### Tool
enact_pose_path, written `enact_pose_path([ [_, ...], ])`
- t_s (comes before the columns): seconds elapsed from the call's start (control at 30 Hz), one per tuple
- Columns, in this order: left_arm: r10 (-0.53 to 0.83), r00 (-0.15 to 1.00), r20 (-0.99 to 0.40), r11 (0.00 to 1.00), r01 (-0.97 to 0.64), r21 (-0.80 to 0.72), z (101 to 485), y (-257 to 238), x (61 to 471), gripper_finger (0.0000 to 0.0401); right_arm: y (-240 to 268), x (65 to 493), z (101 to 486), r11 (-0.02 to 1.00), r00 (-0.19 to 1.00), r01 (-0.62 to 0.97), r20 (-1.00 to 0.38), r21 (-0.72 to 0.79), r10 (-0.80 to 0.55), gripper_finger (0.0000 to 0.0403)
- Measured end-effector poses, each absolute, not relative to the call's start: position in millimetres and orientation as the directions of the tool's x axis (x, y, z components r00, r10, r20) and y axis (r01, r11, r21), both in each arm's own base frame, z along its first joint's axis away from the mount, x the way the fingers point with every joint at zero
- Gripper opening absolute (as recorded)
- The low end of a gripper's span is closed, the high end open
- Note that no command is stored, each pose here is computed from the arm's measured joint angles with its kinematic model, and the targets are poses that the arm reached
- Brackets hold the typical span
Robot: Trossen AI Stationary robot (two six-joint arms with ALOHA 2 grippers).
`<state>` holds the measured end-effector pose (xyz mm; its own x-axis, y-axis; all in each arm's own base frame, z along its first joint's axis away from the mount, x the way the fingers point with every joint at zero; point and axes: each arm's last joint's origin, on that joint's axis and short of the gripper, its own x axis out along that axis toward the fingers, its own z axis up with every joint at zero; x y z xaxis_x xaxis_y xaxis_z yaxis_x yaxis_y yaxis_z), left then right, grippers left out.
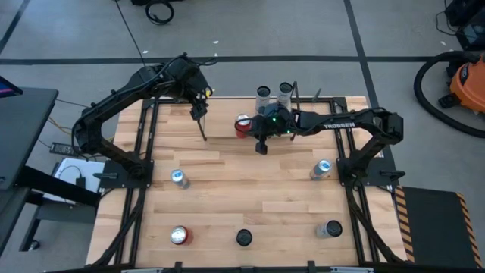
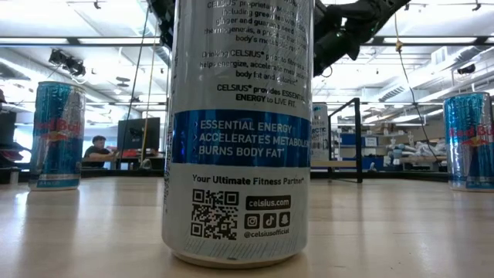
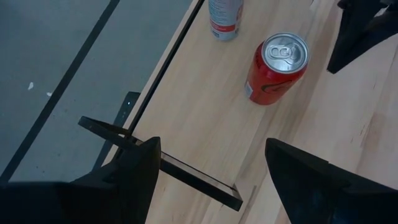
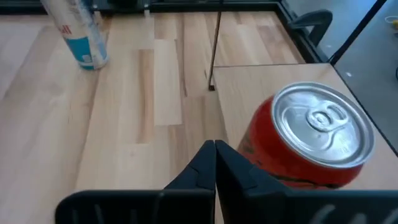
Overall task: Place canned beverage on shelf
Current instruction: Put the top red-black soda can on the shelf
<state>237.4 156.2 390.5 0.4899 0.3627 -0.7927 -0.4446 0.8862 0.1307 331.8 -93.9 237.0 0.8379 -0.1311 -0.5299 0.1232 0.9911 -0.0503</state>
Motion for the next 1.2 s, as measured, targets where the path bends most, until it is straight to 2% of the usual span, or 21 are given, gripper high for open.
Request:
enact_pose_path([
  [0.53,0.371,0.502,-0.782,0.885,-0.446,0.134,392,157,239,0.0291,-113,327,225,0.974,0.852,0.213,-0.474,-0.072,-0.221,0.0007],
  [0.83,0.372,0.504,-0.780,0.885,-0.445,0.134,392,157,239,0.0291,-125,336,202,0.962,0.827,0.266,-0.496,-0.068,-0.264,0.0007],
  [1.2,0.372,0.504,-0.780,0.892,-0.428,0.149,392,157,239,0.0291,-111,344,209,0.974,0.878,0.224,-0.430,-0.024,-0.212,0.0007],
])
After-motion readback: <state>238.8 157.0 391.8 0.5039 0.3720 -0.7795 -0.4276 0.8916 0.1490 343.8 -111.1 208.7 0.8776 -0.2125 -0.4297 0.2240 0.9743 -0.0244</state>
